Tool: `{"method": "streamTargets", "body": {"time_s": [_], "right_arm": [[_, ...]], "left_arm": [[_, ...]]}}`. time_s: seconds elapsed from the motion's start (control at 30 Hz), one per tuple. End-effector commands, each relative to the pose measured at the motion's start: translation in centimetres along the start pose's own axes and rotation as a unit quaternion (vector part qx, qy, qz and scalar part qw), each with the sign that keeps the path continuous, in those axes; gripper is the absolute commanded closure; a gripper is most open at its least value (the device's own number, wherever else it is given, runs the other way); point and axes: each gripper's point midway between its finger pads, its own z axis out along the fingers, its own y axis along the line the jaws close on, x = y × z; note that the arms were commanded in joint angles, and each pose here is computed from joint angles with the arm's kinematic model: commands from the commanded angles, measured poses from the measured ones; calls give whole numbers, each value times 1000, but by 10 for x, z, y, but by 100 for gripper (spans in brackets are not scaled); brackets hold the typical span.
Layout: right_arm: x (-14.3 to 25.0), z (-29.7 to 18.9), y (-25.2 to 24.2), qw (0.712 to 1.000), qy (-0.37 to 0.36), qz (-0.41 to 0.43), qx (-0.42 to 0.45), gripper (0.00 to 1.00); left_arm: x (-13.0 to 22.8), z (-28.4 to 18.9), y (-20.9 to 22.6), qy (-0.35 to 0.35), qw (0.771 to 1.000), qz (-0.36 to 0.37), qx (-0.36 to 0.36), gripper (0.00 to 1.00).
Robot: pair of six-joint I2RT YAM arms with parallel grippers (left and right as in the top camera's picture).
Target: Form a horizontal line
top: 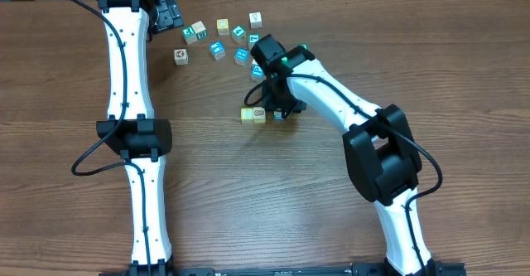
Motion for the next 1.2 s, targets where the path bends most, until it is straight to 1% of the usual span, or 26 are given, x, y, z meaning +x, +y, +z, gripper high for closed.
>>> {"method": "streamTargets", "body": {"time_s": [0.0,0.2,0.3,0.43,0.57,0.73,1.0,1.17], "right_arm": [[-21,-26,0,999,-17,22,-43,59],[-37,-26,-23,997,-12,53,-53,59],[-37,-26,-24,996,-5,57,-65,62],[-28,-25,-28,997,14,57,-57,64],[-19,-25,-32,997,32,58,-46,67],[-8,-26,-36,996,53,57,-37,67],[-17,-25,-34,997,32,55,-38,67],[-13,-25,-32,997,36,51,-36,70]], "left_arm": [[-10,-19,2,-24,1000,2,3,0],[-10,-19,2,-24,1000,2,3,0],[-10,-19,2,-24,1000,2,3,0],[-10,-19,2,-24,1000,2,3,0],[-10,-19,2,-24,1000,2,3,0],[-10,-19,2,-24,1000,2,3,0],[-10,-19,2,-24,1000,2,3,0],[-10,-19,2,-24,1000,2,3,0]]}}
